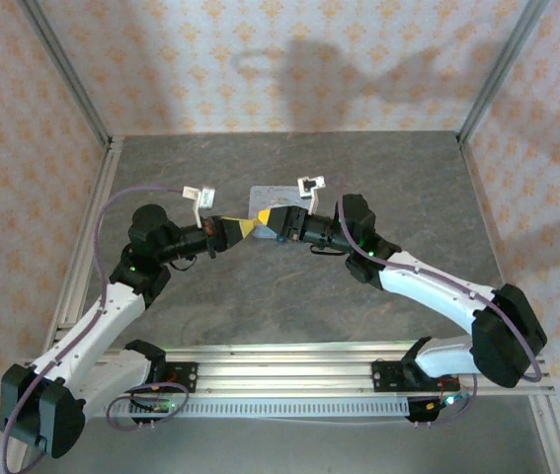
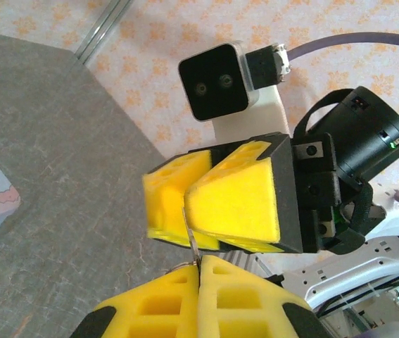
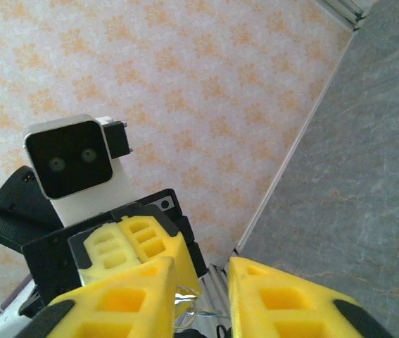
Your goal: Unlock the padlock with the key
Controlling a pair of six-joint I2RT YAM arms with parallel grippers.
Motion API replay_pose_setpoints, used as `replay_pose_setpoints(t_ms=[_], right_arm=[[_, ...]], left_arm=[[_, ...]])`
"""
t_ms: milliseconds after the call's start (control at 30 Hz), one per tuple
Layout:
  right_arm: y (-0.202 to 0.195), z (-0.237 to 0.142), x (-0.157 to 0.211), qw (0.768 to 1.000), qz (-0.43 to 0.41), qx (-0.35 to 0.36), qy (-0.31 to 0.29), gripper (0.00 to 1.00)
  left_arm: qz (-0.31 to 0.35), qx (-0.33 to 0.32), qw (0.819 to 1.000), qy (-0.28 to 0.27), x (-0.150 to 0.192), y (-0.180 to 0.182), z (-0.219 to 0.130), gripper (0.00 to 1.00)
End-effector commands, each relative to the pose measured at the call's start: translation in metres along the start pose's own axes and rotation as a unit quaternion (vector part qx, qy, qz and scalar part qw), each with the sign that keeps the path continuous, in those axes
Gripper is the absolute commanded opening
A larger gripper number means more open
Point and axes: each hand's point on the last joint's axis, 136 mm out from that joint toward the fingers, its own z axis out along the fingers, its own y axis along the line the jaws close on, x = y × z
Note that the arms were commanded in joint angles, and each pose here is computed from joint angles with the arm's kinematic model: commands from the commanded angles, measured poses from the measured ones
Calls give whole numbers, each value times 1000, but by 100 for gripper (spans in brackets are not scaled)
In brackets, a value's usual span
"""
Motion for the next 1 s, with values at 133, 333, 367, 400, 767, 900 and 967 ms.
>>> replay_pose_setpoints(t_ms=[133, 333, 367, 400, 767, 900, 967], right_arm=[[19, -2, -1, 999, -27, -32, -6, 0], [20, -7, 5, 998, -63, -21, 10, 0], [21, -9, 6, 997, -72, -17, 15, 0], [22, -10, 7, 996, -83, -14, 21, 0], [30, -13, 14, 992, -113, -17, 55, 0], [31, -12, 12, 992, -111, -19, 50, 0], [32, -11, 11, 993, -110, -22, 48, 0]], left_arm=[[16, 12, 1000, -12, -12, -15, 0, 0], [30, -26, 998, 38, 8, -1, -3, 0], [33, -29, 998, 45, 11, 0, -4, 6], [37, -30, 998, 51, 12, -1, -4, 19], [52, 33, 997, 36, 2, -19, 2, 44], [54, 36, 997, 41, 5, -20, 1, 42], [51, 32, 997, 47, 9, -16, 2, 42]])
